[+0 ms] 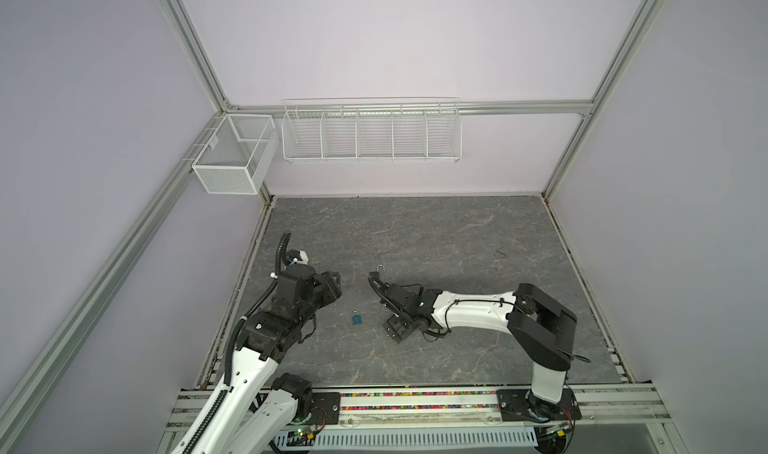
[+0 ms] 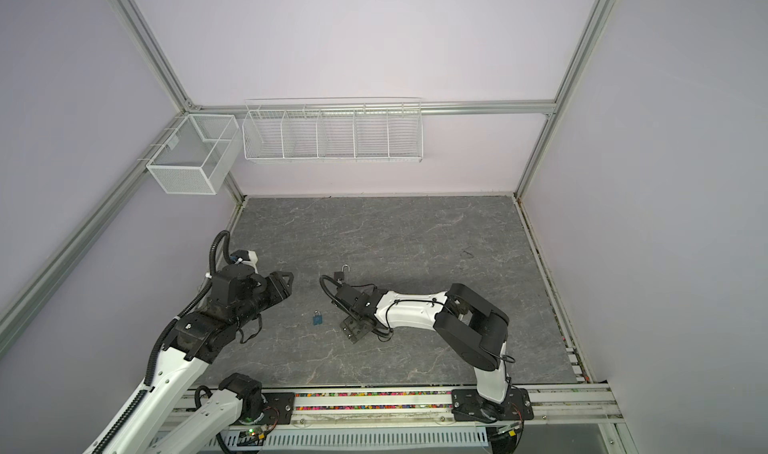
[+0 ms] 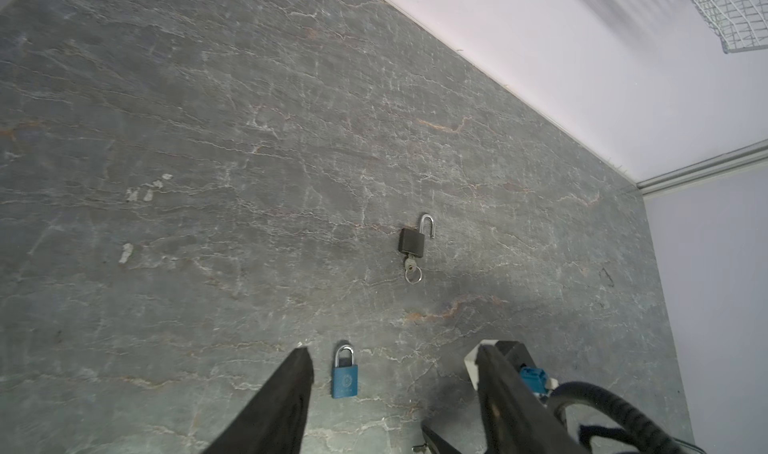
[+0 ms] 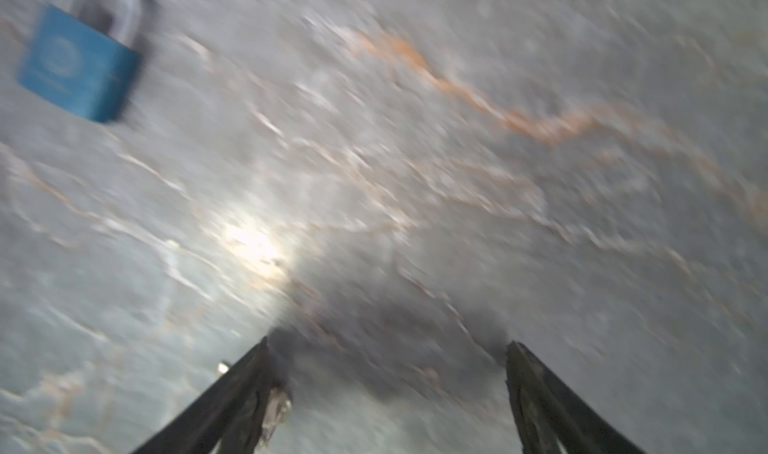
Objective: Unlock with the key
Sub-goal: 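Move the right gripper over the loose silver key beside the blue padlock, then lower the right gripper and close it on the silver key's ring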
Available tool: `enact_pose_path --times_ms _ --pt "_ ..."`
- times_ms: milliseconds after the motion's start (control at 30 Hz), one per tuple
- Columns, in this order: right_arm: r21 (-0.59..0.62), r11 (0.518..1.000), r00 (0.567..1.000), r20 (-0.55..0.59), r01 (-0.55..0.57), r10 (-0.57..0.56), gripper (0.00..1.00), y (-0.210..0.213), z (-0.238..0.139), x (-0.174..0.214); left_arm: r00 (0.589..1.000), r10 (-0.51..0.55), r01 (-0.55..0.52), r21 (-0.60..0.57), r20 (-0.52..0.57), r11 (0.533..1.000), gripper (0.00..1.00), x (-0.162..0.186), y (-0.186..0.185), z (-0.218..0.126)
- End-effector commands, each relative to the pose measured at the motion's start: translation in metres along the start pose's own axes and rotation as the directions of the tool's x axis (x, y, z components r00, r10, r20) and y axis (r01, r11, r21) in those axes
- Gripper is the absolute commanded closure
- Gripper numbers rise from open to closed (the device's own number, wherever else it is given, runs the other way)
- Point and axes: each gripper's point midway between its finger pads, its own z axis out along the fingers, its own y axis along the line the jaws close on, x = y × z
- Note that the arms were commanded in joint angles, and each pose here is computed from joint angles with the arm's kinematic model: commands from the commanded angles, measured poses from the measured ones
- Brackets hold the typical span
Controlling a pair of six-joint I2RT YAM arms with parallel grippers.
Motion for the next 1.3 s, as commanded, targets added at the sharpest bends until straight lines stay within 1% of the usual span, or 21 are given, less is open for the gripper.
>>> enact_pose_path --times_ms 0,100,200,300,367,500,600,700,767,800,933,1067,1133,1267 --pt "0.048 0.999 0.996 -0.081 -0.015 0.019 0.11 -0.016 -0.002 0.033 1.0 0.014 -0.014 0.07 -0.007 0.997 0.37 0.001 -0.014 0.009" --pt "0.03 0.998 0.996 -0.07 -0.046 0.048 0.11 -0.015 -0.014 0.037 1.0 0.016 -0.014 0.087 -0.021 0.996 0.38 0.005 -0.019 0.016" --pt "0.001 0.998 0.998 -0.033 -0.057 0.057 0.1 -0.01 -0.03 0.026 1.0 0.015 -0.013 0.11 -0.023 0.994 0.38 0.008 -0.027 0.022" --pt "-0.027 0.999 0.999 0.021 -0.04 0.041 0.09 -0.009 -0.048 0.005 0.999 0.018 -0.014 0.112 -0.032 0.994 0.38 0.014 -0.032 0.026" --pt "-0.025 0.999 0.999 0.033 -0.024 0.025 0.08 -0.01 -0.058 0.0 0.999 0.017 -0.012 0.107 -0.043 0.994 0.38 0.018 -0.031 0.027" --pt "-0.056 0.997 0.998 0.011 0.059 -0.059 0.0 0.003 -0.061 0.013 0.999 0.007 -0.003 0.109 -0.042 0.994 0.38 0.021 -0.027 0.023" --pt "-0.066 0.993 0.994 -0.037 0.097 -0.1 0.07 0.014 -0.058 0.027 0.999 0.003 0.0 0.089 -0.034 0.996 0.38 0.022 -0.021 0.019" --pt "-0.068 0.994 0.993 -0.075 0.091 -0.096 0.13 0.019 -0.055 0.036 0.999 0.004 -0.001 0.07 -0.035 0.998 0.37 0.024 -0.015 0.015" --pt "-0.072 0.995 0.994 -0.089 0.062 -0.068 0.18 0.024 -0.054 0.04 0.999 0.004 -0.001 0.064 -0.042 0.998 0.37 0.025 -0.014 0.015" --pt "-0.07 0.997 0.994 -0.098 0.046 -0.053 0.19 0.026 -0.052 0.042 0.999 0.003 -0.001 0.061 -0.044 0.998 0.37 0.026 -0.012 0.015" --pt "-0.044 0.999 0.994 -0.108 -0.009 0.004 0.28 0.028 -0.044 0.04 1.0 -0.009 0.011 0.079 -0.022 0.997 0.37 0.024 -0.013 0.009" --pt "-0.037 0.999 0.994 -0.106 -0.04 0.036 0.36 0.03 -0.038 0.038 1.0 -0.011 0.013 0.083 -0.024 0.996 0.37 0.024 -0.014 0.008" --pt "-0.026 0.998 0.993 -0.106 -0.054 0.051 0.41 0.03 -0.036 0.037 1.0 -0.01 0.012 0.084 -0.024 0.996 0.37 0.024 -0.013 0.007" --pt "-0.021 0.996 0.99 -0.114 -0.082 0.08 0.46 0.033 -0.031 0.034 1.0 -0.011 0.014 0.079 -0.027 0.997 0.37 0.026 -0.012 0.008"
